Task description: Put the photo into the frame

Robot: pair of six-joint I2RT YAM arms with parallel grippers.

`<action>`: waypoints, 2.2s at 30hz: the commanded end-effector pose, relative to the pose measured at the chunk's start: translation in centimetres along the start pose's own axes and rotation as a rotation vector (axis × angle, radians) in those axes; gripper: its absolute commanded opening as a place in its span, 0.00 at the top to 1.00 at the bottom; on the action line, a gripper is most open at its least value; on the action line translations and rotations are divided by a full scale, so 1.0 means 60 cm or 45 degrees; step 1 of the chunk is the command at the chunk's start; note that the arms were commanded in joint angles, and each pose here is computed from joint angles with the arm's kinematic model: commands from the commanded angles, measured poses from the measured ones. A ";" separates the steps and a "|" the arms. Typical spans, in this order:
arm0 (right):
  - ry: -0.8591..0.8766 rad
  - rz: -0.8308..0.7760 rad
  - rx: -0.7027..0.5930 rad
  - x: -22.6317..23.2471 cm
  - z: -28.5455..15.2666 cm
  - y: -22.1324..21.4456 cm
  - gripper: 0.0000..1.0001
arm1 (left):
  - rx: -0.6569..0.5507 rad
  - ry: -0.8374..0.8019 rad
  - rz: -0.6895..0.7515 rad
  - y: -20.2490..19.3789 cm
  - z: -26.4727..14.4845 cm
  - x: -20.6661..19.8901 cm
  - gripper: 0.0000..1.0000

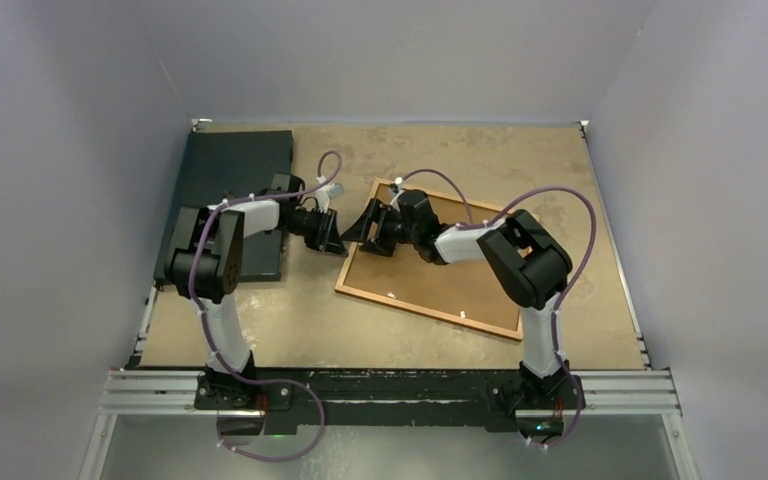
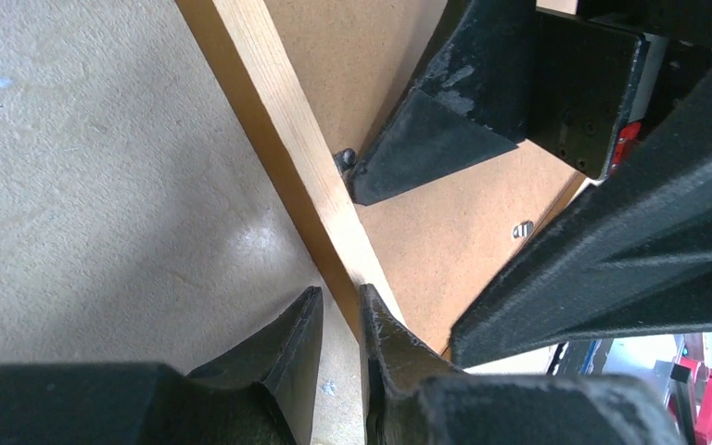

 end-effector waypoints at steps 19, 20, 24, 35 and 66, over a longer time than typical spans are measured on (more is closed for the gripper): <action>-1.049 0.132 -0.941 -0.159 -0.417 0.270 0.01 | 0.038 0.161 0.245 0.008 -0.031 0.005 0.78; -1.112 0.177 -0.989 -0.176 -0.448 0.273 0.01 | 0.046 0.169 0.258 0.007 -0.029 0.006 0.78; -1.287 0.339 -1.168 -0.237 -0.543 0.264 0.01 | 0.073 0.181 0.299 0.005 -0.021 0.002 0.78; -1.227 0.514 -1.073 -0.346 -0.513 0.286 0.01 | 0.157 0.204 0.412 -0.005 -0.011 -0.019 0.79; -0.295 -0.265 -0.371 -0.096 -0.052 0.439 0.01 | 0.387 -0.153 0.586 0.010 -0.006 -0.160 0.49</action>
Point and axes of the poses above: each gripper's point midway between its finger pads, its own z axis out along the fingers, its own x axis along the line the jaws close on, y = z × x, the point moved 5 cm from there along -z, back along the fingers, and after that the axes turned 2 degrees about -z, right-handed, at the moved point
